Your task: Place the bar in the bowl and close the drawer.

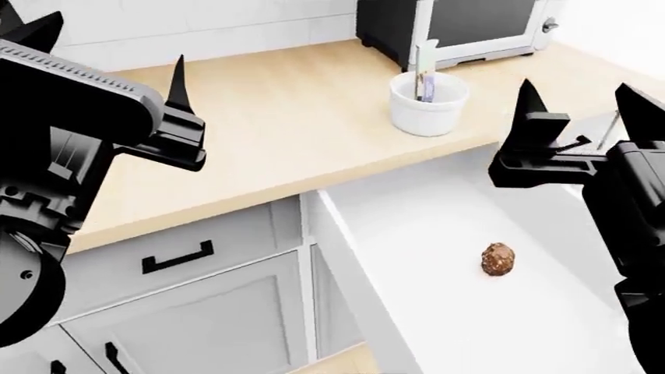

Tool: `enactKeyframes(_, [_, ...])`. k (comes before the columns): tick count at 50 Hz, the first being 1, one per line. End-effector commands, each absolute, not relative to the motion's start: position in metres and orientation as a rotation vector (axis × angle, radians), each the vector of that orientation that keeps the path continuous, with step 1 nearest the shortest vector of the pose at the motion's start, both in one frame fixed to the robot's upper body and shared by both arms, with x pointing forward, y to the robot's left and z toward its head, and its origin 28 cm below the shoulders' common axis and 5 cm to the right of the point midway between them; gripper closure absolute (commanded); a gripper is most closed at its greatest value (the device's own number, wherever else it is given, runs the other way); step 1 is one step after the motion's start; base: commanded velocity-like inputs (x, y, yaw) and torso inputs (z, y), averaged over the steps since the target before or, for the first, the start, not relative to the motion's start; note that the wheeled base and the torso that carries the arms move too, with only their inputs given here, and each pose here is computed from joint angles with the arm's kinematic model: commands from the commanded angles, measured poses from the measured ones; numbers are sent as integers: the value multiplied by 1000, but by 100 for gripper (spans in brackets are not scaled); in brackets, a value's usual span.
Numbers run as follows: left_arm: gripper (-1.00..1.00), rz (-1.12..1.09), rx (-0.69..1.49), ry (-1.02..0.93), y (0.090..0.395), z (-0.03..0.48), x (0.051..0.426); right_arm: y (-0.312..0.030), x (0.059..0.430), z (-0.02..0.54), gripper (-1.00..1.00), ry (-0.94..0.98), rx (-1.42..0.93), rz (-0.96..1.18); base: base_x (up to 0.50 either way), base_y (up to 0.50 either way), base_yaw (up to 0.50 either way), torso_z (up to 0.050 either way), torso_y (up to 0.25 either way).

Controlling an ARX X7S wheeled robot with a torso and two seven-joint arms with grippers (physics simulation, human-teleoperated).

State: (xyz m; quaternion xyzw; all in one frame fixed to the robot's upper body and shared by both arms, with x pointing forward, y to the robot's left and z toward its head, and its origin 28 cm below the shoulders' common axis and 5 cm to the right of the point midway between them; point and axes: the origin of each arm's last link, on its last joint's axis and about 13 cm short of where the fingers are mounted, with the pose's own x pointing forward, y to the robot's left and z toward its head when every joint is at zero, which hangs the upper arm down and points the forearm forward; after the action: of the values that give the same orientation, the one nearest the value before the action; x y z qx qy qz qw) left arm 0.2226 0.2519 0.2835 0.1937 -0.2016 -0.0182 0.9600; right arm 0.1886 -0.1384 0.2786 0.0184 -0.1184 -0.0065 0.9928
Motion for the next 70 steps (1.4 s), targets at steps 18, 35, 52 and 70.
enactKeyframes(18, [-100, -28, 396, -398, 254, 280, 219, -141, 185, 274, -100, -229, 40, -33, 0, 0, -500, 0, 0])
enactKeyframes(35, [-100, -25, 395, -394, 254, 278, 218, -140, 188, 273, -100, -221, 33, -33, 0, 0, -500, 0, 0])
enactKeyframes(52, [-100, -25, 399, -394, 254, 279, 218, -140, 189, 272, -100, -218, 32, -34, 0, 0, -500, 0, 0])
enactKeyframes(70, [-100, -20, 403, -390, 255, 278, 217, -141, 188, 269, -100, -205, 10, -43, -37, -35, -417, 0, 0])
